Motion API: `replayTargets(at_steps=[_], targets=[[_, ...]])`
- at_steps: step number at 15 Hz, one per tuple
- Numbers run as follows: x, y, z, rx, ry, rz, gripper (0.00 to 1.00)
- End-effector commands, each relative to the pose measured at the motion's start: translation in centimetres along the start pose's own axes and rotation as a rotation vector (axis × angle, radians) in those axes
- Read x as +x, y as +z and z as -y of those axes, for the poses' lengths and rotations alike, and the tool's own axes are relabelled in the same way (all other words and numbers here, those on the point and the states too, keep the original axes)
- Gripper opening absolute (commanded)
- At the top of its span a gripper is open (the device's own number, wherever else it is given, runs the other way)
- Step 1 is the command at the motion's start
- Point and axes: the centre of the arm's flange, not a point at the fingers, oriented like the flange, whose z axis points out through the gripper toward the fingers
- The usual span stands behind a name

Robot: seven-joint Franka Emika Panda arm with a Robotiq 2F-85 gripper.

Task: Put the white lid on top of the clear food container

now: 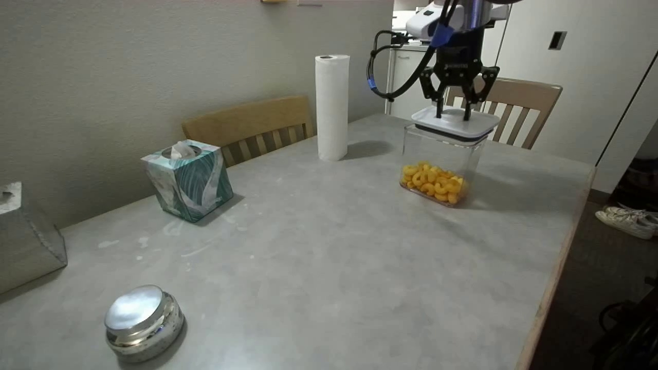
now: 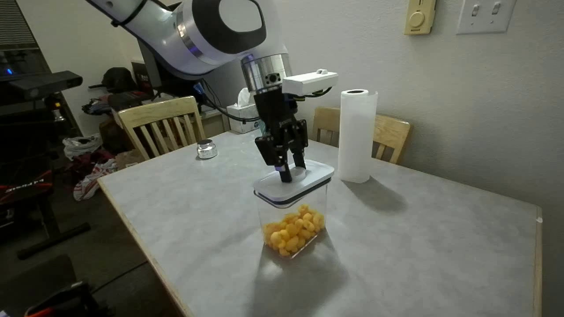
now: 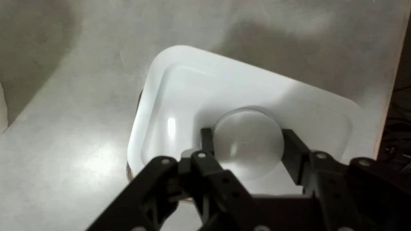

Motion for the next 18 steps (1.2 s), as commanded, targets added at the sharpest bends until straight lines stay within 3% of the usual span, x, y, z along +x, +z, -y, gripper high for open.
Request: replayTargets(at_steps=[1, 7, 11, 15, 18], targets=[[-0.2, -0.4, 1.3, -0.029, 0.039, -0.020, 0.29], [-0.2, -0.1, 0.5, -0.051, 0.049, -0.038, 0.29], [-0.3, 0.2, -0.2, -0.107, 0.014, -0.026, 0.29], [0.0, 1.3, -0.8, -0.205, -0.141, -0.018, 0.29], [0.1, 1.9, -0.9, -0.226, -0.266, -0.030, 0.29]])
